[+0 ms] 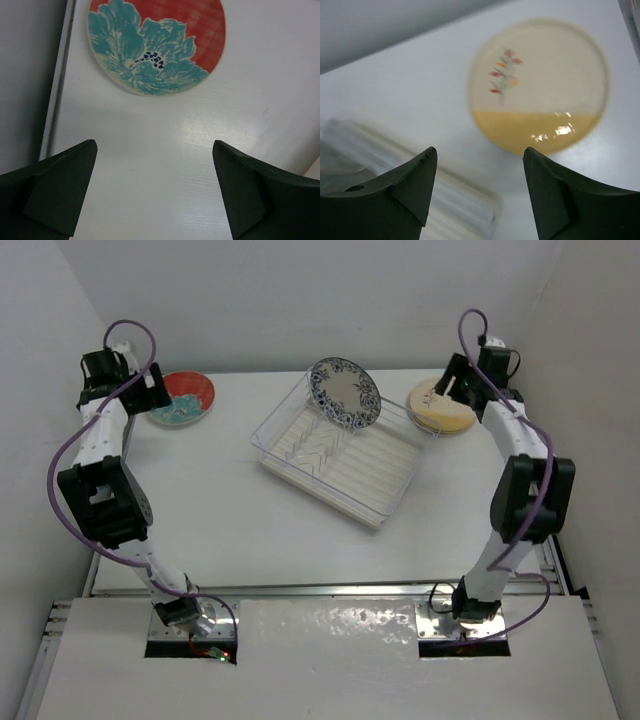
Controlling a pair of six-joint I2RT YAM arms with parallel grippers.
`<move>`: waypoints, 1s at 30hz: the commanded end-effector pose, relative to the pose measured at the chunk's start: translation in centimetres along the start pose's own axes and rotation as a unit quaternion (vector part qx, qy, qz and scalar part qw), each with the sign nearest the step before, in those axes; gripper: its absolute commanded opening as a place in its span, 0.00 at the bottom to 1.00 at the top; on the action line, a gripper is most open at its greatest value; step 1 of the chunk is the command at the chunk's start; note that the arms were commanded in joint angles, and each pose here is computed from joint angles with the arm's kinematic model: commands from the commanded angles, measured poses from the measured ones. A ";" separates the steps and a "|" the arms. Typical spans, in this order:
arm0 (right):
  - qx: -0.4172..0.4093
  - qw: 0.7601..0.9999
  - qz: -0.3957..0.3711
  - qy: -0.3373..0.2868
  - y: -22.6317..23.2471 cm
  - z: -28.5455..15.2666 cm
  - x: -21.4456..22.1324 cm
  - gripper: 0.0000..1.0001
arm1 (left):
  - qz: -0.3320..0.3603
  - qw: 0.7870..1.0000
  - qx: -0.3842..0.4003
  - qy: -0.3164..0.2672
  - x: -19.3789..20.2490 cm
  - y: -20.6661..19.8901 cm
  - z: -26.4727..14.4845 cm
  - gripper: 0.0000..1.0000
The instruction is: Unload the plates from the dish rack
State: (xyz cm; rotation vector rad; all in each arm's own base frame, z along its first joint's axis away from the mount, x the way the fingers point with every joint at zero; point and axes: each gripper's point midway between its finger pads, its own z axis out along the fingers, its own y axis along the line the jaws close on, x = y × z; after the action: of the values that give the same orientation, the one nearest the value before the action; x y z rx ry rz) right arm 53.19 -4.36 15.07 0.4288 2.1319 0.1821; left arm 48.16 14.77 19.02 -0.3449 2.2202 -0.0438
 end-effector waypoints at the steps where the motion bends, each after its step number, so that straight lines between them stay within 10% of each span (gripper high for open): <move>1: -0.090 0.979 -0.151 -0.104 7.0 -7.2 -6.6 0.69 | 0.163 0.986 0.034 -0.026 -1.9 -3.9 -2.3 0.98; 9: -0.285 0.896 -0.339 -0.025 19.6 -9.2 2.0 0.73 | 0.164 0.979 0.119 -0.011 -0.7 -7.3 -2.1 0.98; 20: -0.278 0.899 -0.338 0.005 24.5 -3.1 3.9 0.71 | 0.190 0.971 0.143 0.003 0.8 -9.9 -2.6 0.98; 30: -0.296 0.879 -0.372 -0.028 25.3 -3.0 4.5 0.01 | 0.188 0.971 0.145 0.003 1.0 -10.0 -3.0 0.98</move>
State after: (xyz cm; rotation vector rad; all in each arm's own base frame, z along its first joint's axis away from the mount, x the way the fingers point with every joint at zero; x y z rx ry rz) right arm 55.52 17.98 16.99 -0.7093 2.0180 0.2415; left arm 47.80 5.07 19.03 0.2048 2.2758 -0.1700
